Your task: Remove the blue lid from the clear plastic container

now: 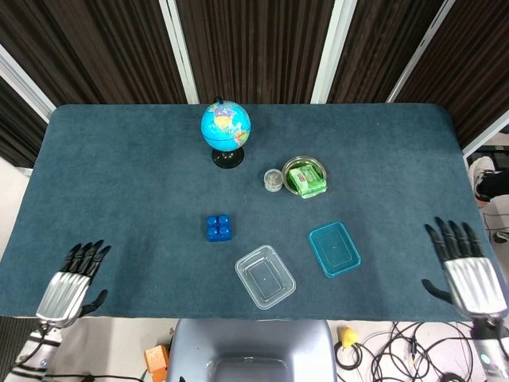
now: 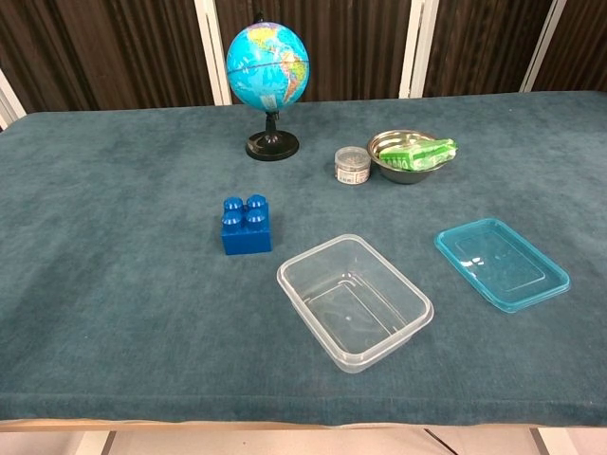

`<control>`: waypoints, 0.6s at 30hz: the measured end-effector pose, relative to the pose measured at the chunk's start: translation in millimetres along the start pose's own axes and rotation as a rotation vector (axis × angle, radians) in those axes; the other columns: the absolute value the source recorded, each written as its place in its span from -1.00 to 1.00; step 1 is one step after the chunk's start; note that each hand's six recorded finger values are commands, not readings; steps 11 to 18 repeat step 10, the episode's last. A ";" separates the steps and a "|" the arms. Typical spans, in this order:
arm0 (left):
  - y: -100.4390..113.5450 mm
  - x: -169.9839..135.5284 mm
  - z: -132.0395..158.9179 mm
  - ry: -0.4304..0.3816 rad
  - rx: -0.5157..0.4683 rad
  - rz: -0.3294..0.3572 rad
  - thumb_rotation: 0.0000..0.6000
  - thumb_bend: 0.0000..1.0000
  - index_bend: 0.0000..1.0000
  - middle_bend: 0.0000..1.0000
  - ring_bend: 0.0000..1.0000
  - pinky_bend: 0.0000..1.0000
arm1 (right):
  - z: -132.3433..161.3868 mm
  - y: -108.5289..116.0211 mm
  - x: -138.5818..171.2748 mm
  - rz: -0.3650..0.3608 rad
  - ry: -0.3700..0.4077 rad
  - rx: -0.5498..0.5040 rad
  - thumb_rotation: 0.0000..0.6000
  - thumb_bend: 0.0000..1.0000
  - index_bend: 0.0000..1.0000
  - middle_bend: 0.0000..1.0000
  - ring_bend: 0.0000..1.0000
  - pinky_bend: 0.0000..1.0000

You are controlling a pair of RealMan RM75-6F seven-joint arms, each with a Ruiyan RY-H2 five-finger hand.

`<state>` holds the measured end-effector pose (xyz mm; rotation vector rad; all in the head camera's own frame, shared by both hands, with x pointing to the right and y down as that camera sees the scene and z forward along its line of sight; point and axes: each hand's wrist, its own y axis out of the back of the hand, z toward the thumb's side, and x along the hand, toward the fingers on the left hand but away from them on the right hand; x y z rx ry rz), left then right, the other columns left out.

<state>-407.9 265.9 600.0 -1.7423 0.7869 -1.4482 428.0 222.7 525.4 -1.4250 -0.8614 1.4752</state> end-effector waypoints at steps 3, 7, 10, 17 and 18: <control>5.1 -17.1 -13.9 0.059 0.004 0.022 1.00 -0.34 -1.00 -1.00 -1.00 -1.00 | -23.8 -1.9 16.4 -0.021 -0.070 -0.026 1.00 -1.00 -1.00 -1.00 -1.00 -1.00; 12.5 -33.8 -28.8 0.103 -0.035 0.048 1.00 -0.34 -1.00 -1.00 -1.00 -1.00 | -32.9 -10.7 22.7 -0.010 -0.110 -0.009 1.00 -1.00 -1.00 -1.00 -1.00 -1.00; 12.5 -39.1 -31.4 0.103 -0.039 0.042 1.00 -0.34 -1.00 -1.00 -1.00 -1.00 | -34.5 -17.1 24.4 0.002 -0.127 0.018 1.00 -1.00 -1.00 -1.00 -1.00 -1.00; 12.5 -39.1 -31.4 0.103 -0.039 0.042 1.00 -0.34 -1.00 -1.00 -1.00 -1.00 | -34.5 -17.1 24.4 0.002 -0.127 0.018 1.00 -1.00 -1.00 -1.00 -1.00 -1.00; 12.5 -39.1 -31.4 0.103 -0.039 0.042 1.00 -0.34 -1.00 -1.00 -1.00 -1.00 | -34.5 -17.1 24.4 0.002 -0.127 0.018 1.00 -1.00 -1.00 -1.00 -1.00 -1.00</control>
